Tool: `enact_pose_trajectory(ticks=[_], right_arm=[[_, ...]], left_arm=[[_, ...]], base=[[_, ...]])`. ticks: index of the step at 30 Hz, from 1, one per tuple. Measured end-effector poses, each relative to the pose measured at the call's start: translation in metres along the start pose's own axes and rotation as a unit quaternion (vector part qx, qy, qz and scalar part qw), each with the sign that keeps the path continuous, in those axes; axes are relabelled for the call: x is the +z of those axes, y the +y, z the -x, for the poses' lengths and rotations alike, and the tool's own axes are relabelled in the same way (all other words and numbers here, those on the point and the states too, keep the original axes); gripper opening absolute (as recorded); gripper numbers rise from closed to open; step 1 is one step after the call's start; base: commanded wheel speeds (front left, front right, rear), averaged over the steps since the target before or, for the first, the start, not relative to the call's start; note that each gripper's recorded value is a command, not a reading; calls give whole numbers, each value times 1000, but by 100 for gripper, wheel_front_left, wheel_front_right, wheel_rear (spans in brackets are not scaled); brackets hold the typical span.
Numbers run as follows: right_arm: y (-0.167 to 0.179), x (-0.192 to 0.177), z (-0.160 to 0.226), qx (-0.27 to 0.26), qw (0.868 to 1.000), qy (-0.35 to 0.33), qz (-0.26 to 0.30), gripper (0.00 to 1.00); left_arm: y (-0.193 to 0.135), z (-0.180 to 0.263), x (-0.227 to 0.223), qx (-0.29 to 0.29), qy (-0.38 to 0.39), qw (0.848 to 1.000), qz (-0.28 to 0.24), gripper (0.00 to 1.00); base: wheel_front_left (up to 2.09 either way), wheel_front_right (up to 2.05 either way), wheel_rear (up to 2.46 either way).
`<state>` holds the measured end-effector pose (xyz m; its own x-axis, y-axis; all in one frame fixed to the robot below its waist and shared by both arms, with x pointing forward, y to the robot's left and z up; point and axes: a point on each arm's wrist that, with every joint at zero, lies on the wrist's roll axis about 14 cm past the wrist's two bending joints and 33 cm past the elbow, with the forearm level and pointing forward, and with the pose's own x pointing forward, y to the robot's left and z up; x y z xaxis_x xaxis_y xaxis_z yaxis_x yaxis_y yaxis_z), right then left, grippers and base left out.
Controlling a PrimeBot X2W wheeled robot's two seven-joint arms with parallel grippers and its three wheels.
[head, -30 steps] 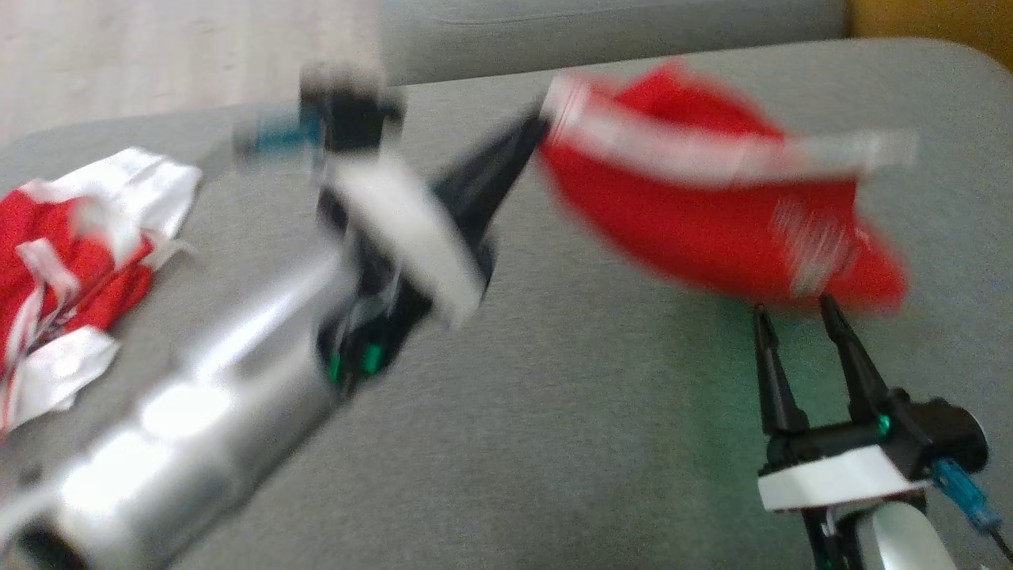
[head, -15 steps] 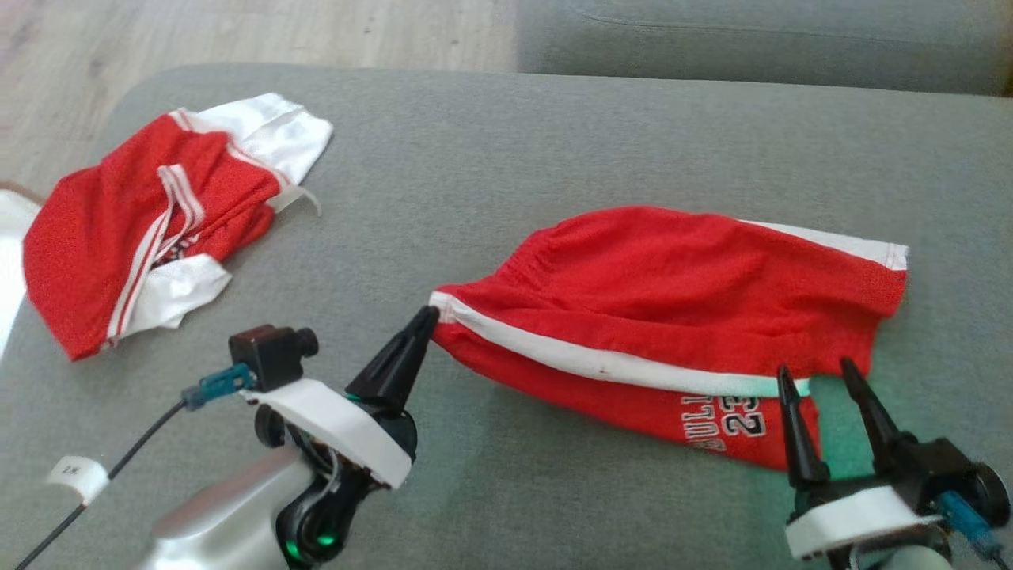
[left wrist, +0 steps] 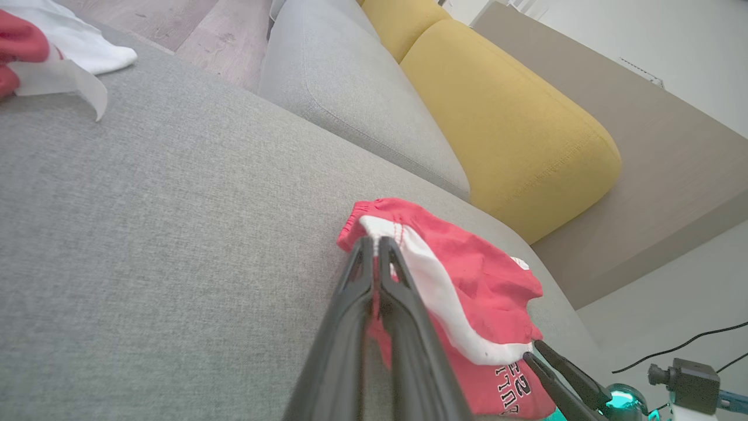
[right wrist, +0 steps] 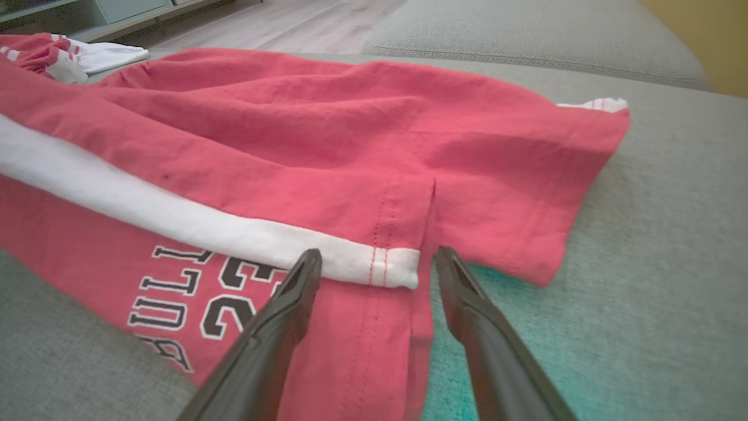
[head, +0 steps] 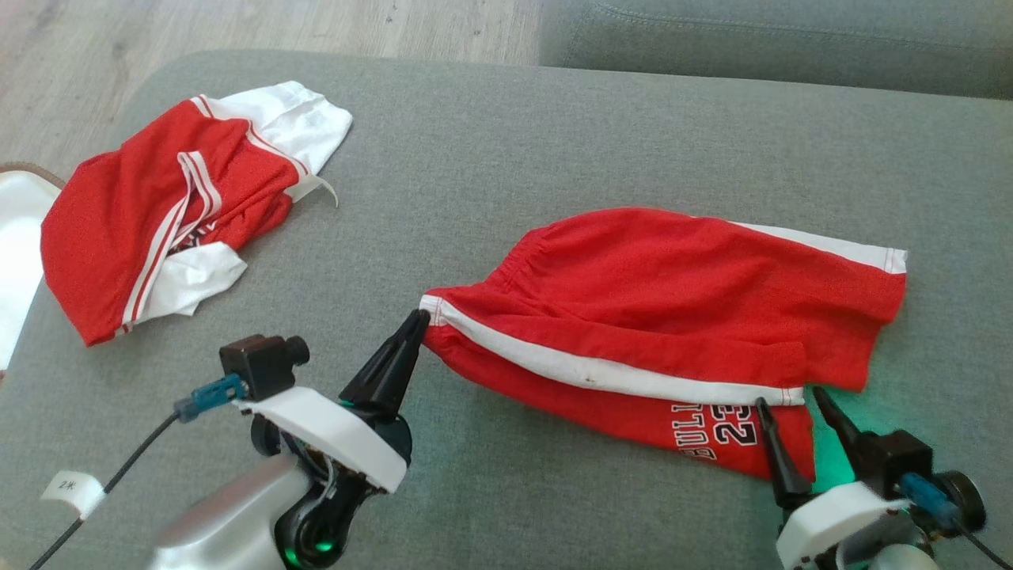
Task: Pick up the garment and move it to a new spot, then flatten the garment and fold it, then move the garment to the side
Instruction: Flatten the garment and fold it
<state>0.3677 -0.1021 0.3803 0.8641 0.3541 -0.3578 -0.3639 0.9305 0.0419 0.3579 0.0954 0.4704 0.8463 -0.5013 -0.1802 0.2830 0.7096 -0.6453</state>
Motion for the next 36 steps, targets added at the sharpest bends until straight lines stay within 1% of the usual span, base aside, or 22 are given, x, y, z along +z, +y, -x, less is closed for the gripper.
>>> enact_pose_trajectory(ticks=[1, 2, 4, 6, 7, 9, 10, 11, 12, 15, 18, 22, 26, 29, 31, 36], right_arm=[[1, -1, -1, 3, 1000, 3, 1, 98], [3, -2, -3, 6, 1000, 6, 2, 93], [5, -4, -5, 10, 1000, 13, 1, 93], [5, -8, -7, 11, 1000, 22, -3, 85], [5, -11, -8, 11, 999, 29, -9, 69], [5, -16, -9, 12, 999, 38, -11, 47], [5, -16, -9, 12, 999, 39, -13, 31], [6, -15, -9, 14, 999, 37, -11, 3], [5, -14, -10, 14, 999, 33, -9, 0], [4, -10, -11, 12, 1000, 27, -8, 0], [1, 0, -8, 7, 1000, 7, -6, 0], [-11, 37, -4, -9, 998, -55, -4, 0], [-33, 88, 7, -34, 991, -129, -3, 0], [-51, 128, 15, -47, 984, -173, 4, 0], [-60, 158, 16, -49, 978, -202, 2, 0], [-90, 235, 5, -53, 962, -266, 28, 0]], left_arm=[[0, 0, 0, 0, 0, 1000, 1, 0], [0, -1, 0, 1, 0, 1000, 1, 0], [2, -1, -1, 2, 1, 1000, 3, 0], [3, -1, -2, 4, 2, 1000, 4, 0], [3, -1, -2, 3, 2, 1000, 5, 0], [4, -1, -2, 4, 2, 1000, 6, 0], [4, -1, -3, 4, 2, 1000, 6, 0], [5, -1, -2, 5, 2, 1000, 6, 0], [5, -1, -2, 6, 2, 1000, 5, 0], [5, -2, 1, 5, -2, 1000, 3, 0], [2, -3, 7, -2, -11, 1000, -12, 0], [-9, -6, 21, -23, -26, 999, -36, 0], [-29, -10, 43, -60, -44, 994, -81, 0], [-53, -20, 70, -100, -67, 985, -126, 0], [-69, -29, 96, -125, -91, 975, -158, 0], [-106, -63, 163, -171, -159, 944, -232, 0]], base=[[0, 0, 0], [0, 0, 0], [0, 0, 0], [0, 0, 0], [0, 0, 0], [0, 0, 0], [0, 0, 0], [0, 0, 0], [0, 0, 0], [0, 0, 0], [0, 0, 0], [0, 0, 0], [0, 0, 0], [0, 0, 0], [0, 0, 0], [0, 0, 0]])
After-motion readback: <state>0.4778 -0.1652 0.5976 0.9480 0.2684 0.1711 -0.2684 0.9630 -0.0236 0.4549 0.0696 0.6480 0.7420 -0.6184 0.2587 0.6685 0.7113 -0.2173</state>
